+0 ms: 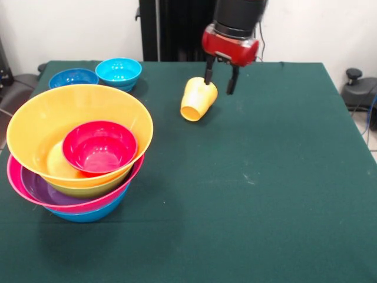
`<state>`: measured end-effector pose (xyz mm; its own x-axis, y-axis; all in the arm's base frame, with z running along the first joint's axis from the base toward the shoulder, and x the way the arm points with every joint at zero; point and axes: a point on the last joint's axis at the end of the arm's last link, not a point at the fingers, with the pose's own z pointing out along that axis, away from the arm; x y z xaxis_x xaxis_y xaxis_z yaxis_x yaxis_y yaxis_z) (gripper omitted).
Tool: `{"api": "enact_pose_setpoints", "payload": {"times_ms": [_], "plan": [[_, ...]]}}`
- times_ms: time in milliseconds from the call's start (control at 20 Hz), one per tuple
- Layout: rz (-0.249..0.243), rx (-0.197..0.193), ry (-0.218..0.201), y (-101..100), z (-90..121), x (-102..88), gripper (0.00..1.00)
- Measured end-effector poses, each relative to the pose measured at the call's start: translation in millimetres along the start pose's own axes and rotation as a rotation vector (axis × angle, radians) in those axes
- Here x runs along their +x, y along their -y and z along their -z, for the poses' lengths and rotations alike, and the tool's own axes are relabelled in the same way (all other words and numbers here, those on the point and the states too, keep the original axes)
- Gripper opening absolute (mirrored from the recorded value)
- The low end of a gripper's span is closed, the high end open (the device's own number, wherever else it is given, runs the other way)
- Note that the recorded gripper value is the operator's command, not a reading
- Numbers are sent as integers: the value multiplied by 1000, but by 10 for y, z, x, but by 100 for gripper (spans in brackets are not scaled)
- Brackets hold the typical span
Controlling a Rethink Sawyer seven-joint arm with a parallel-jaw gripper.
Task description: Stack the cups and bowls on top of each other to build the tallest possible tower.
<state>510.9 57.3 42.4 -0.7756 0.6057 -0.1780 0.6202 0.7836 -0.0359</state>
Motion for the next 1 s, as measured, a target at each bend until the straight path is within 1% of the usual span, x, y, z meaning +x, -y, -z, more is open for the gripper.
{"api": "enact_pose_setpoints", "payload": {"times_ms": [50, 100, 200, 250, 350, 400, 500, 600, 750, 800, 950, 1000], "plan": [[-24, -10, 5, 171, 41, -101, 100], [-34, -14, 8, 260, 57, -142, 100], [-53, -20, 24, 552, 87, -237, 100], [-55, -21, 28, 601, 88, -249, 100], [-61, -22, 40, 769, 88, -277, 100], [-60, -26, 54, 975, 64, -272, 100], [-55, -29, 60, 1071, 41, -249, 100], [-39, -36, 65, 1196, 0, -173, 100], [-19, -41, 55, 1291, -45, -43, 100], [0, -44, 43, 1326, -80, 72, 100], [21, -45, 20, 1353, -126, 211, 100], [34, -44, 2, 1377, -157, 313, 100]]}}
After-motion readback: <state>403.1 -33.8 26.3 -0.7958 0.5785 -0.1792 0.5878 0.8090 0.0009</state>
